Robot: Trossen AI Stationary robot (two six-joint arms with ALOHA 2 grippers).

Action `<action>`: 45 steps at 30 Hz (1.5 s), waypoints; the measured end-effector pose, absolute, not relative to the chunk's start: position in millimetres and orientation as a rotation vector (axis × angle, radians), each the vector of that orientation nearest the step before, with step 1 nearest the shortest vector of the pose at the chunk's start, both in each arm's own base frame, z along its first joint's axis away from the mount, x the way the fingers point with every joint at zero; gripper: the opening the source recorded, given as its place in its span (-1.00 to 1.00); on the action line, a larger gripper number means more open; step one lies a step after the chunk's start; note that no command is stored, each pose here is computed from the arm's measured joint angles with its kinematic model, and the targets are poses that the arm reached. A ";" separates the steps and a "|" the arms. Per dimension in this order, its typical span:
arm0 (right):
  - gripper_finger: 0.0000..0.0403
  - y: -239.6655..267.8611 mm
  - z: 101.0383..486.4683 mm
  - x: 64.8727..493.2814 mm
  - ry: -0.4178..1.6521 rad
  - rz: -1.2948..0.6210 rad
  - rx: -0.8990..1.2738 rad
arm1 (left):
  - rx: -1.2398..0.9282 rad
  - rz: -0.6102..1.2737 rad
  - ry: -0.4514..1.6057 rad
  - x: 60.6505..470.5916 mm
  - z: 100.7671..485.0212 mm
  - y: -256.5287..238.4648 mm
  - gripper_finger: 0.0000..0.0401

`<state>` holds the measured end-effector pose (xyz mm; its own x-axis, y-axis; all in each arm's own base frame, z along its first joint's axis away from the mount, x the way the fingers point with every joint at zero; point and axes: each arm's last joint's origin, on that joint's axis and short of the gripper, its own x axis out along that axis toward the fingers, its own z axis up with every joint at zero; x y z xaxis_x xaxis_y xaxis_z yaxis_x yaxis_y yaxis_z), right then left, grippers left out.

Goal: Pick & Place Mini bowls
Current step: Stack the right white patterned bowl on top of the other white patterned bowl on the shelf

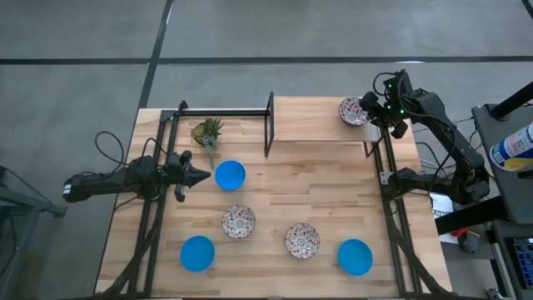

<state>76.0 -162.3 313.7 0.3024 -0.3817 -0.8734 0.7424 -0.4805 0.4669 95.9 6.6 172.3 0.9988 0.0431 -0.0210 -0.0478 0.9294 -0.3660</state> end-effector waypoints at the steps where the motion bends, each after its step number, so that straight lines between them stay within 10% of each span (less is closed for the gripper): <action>1: -0.43 -162.2 315.4 76.0 0.336 -1.391 1.554 | -0.375 0.047 0.013 95.9 172.3 6.6 -1.00; 45: -0.33 -67.3 405.9 163.2 0.586 -0.442 0.968 | -0.375 0.047 0.013 95.9 172.2 6.6 -1.00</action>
